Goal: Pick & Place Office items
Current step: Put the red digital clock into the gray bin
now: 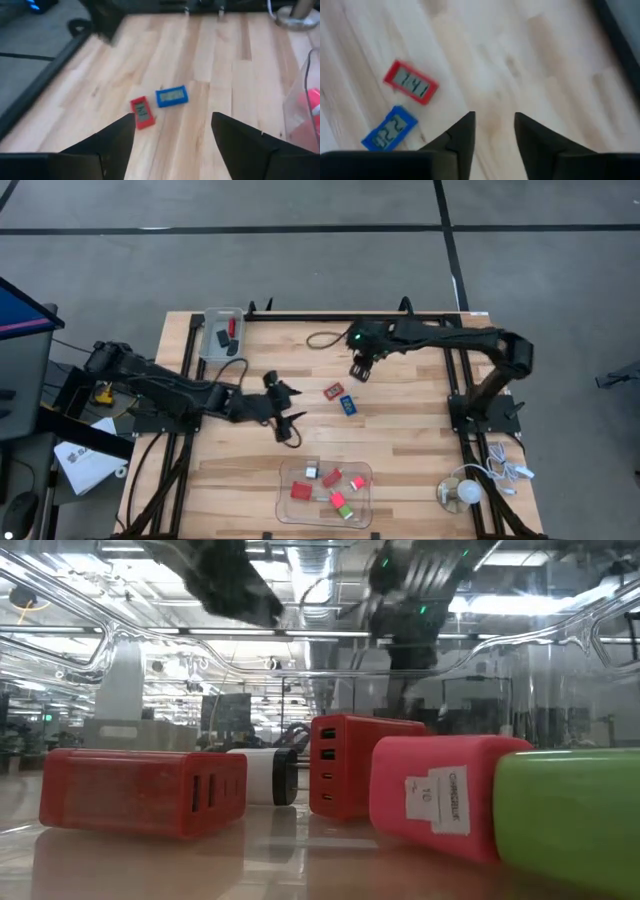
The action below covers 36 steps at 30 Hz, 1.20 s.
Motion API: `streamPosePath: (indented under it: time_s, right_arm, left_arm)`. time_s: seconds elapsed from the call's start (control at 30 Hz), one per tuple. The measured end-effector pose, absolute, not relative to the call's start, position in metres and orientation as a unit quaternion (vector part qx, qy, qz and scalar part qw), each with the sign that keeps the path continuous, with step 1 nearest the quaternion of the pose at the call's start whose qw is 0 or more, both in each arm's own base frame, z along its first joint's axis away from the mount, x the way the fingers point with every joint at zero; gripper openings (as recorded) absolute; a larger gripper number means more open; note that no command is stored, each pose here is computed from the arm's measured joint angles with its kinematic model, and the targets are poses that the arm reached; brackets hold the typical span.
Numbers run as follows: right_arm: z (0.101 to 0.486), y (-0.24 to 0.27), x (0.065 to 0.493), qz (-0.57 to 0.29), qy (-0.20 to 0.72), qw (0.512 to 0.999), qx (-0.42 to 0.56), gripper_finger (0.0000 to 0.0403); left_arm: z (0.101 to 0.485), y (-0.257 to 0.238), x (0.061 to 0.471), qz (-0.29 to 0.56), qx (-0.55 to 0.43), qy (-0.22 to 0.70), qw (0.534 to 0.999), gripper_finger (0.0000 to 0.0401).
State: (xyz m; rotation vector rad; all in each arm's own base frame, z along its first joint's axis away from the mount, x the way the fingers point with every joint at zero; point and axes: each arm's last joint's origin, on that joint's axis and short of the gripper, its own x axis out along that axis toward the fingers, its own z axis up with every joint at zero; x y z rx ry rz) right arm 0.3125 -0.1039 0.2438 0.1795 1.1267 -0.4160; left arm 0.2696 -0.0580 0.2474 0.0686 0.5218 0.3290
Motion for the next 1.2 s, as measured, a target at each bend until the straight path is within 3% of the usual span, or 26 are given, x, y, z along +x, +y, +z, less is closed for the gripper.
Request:
streamPosePath:
  time_s: [0.33, 0.57, 0.8, 1.2]
  right_arm:
    - [0.327, -0.07, 0.255, -0.228, 0.419, 0.875, 0.08, 0.0246]
    - [0.349, -0.042, 0.227, -0.202, 0.365, 0.905, 0.079, 0.0246]
    - [0.359, -0.024, 0.21, -0.188, 0.341, 0.918, 0.071, 0.0244]
    - [0.361, -0.01, 0.209, -0.169, 0.335, 0.925, 0.065, 0.0244]
  left_arm:
    - [0.208, -0.012, 0.316, 0.136, -0.029, 0.259, 0.956, 0.0326]
    - [0.184, 0.009, 0.353, 0.14, -0.072, 0.311, 0.937, 0.0325]
    - [0.171, 0.01, 0.392, 0.164, -0.036, 0.421, 0.891, 0.0312]
    - [0.159, 0.041, 0.401, 0.202, -0.081, 0.459, 0.862, 0.031]
